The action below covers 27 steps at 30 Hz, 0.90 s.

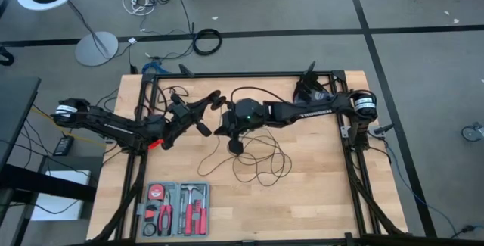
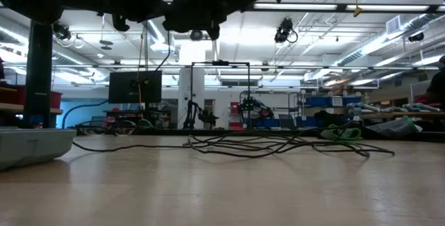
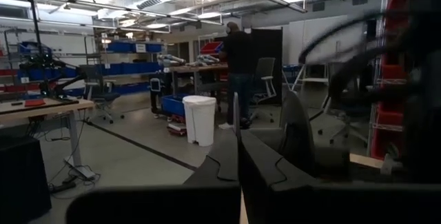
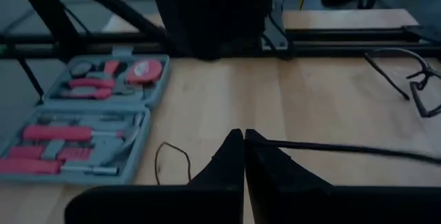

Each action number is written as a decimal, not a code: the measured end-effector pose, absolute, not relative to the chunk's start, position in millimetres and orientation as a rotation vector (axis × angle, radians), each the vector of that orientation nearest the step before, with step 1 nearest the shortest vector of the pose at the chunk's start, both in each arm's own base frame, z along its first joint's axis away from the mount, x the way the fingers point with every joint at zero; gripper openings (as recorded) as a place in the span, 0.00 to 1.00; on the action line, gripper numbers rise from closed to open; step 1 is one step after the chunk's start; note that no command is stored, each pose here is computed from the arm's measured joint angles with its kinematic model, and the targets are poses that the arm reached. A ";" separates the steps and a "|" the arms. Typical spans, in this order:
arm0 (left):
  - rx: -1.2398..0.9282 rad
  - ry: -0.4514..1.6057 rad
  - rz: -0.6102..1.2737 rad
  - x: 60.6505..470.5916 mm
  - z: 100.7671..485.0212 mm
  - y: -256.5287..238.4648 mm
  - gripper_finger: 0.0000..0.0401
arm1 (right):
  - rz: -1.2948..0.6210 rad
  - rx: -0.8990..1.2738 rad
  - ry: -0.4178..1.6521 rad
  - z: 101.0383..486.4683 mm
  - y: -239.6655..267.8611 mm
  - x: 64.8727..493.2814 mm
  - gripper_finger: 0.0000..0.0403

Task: Coil cords
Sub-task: Coil the black wire onto the black spool

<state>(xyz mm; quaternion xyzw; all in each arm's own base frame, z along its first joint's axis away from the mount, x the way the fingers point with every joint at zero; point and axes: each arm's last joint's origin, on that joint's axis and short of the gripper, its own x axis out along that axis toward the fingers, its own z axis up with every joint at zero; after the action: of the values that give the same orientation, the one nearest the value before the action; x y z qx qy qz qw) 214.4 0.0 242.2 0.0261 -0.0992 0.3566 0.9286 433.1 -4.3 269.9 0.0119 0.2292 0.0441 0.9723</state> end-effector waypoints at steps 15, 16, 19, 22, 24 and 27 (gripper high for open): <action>-0.093 -0.159 0.721 216.9 230.8 0.0 0.00 | 0.143 -0.114 0.671 296.3 -3.5 425.5 0.00; -0.109 -0.157 0.719 217.1 229.9 0.0 0.00 | 0.148 -0.125 0.684 298.1 -3.5 424.6 0.00; -0.168 -0.160 0.689 218.1 227.8 1.2 0.00 | 0.156 -0.134 0.706 303.1 -3.4 422.9 0.00; -0.247 -0.143 0.661 219.5 222.7 6.8 0.00 | 0.161 -0.132 0.745 305.5 -3.3 420.1 0.00; -0.305 -0.130 0.638 220.4 219.4 12.0 0.00 | 0.178 -0.124 0.757 305.3 -2.8 419.1 0.00; -0.381 -0.106 0.599 221.4 214.9 19.4 0.00 | 0.230 -0.101 0.766 304.5 -1.0 417.9 0.00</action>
<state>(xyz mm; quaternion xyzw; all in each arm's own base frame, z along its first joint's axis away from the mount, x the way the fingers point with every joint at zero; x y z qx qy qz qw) 221.4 19.4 214.9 -0.1865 -0.0518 0.2932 0.9363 417.9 -1.0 304.5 -0.0492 0.3726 0.1121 0.9199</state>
